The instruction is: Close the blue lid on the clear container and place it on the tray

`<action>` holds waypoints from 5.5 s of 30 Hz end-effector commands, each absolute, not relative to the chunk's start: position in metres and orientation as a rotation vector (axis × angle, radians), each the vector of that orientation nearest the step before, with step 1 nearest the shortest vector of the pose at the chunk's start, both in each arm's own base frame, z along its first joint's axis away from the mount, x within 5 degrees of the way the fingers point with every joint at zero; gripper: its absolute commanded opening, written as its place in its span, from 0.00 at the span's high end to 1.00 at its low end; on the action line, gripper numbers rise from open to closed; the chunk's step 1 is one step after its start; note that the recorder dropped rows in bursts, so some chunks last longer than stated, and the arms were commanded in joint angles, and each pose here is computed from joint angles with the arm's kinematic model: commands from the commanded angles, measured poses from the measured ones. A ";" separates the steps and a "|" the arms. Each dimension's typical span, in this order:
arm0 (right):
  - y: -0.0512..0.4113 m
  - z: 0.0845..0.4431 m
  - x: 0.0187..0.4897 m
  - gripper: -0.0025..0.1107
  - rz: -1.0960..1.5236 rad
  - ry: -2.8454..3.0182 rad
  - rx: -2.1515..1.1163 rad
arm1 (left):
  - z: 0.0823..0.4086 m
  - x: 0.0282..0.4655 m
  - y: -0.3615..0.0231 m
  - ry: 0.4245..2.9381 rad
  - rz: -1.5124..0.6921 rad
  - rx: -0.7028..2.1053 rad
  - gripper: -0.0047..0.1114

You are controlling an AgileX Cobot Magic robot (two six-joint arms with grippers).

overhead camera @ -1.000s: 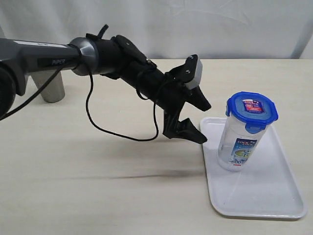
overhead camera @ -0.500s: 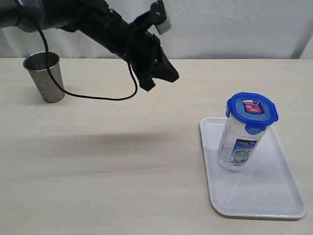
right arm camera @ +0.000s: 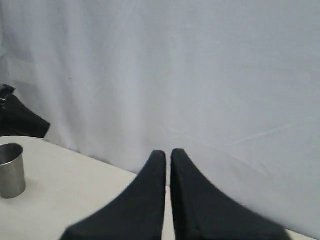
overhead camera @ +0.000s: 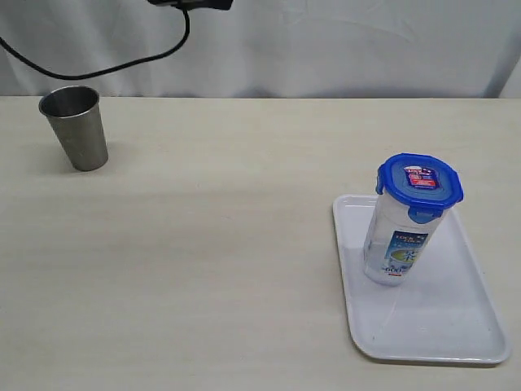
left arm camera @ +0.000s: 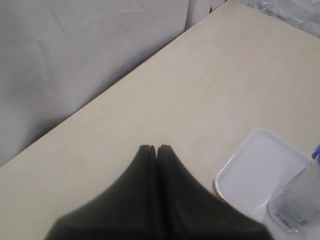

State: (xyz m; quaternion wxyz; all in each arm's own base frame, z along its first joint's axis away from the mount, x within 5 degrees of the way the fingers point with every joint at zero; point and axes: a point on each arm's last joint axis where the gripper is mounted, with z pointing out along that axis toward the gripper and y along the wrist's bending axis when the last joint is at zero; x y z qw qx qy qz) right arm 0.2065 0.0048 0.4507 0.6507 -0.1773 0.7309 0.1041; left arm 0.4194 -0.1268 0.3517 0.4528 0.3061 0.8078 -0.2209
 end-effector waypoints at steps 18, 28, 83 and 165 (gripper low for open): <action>0.029 0.453 0.075 0.94 0.150 1.323 -0.292 | 0.393 0.244 -0.052 1.668 -0.200 0.196 0.96; 0.038 0.431 0.034 0.94 0.175 1.230 -0.257 | 0.377 0.122 -0.019 1.418 -0.187 0.037 0.96; 0.016 0.207 0.056 0.94 0.175 1.553 -0.004 | 0.212 0.055 -0.012 1.500 -0.257 0.066 0.96; 0.016 0.208 0.056 0.94 0.186 1.550 0.008 | 0.186 0.054 0.006 1.788 0.147 -0.022 0.96</action>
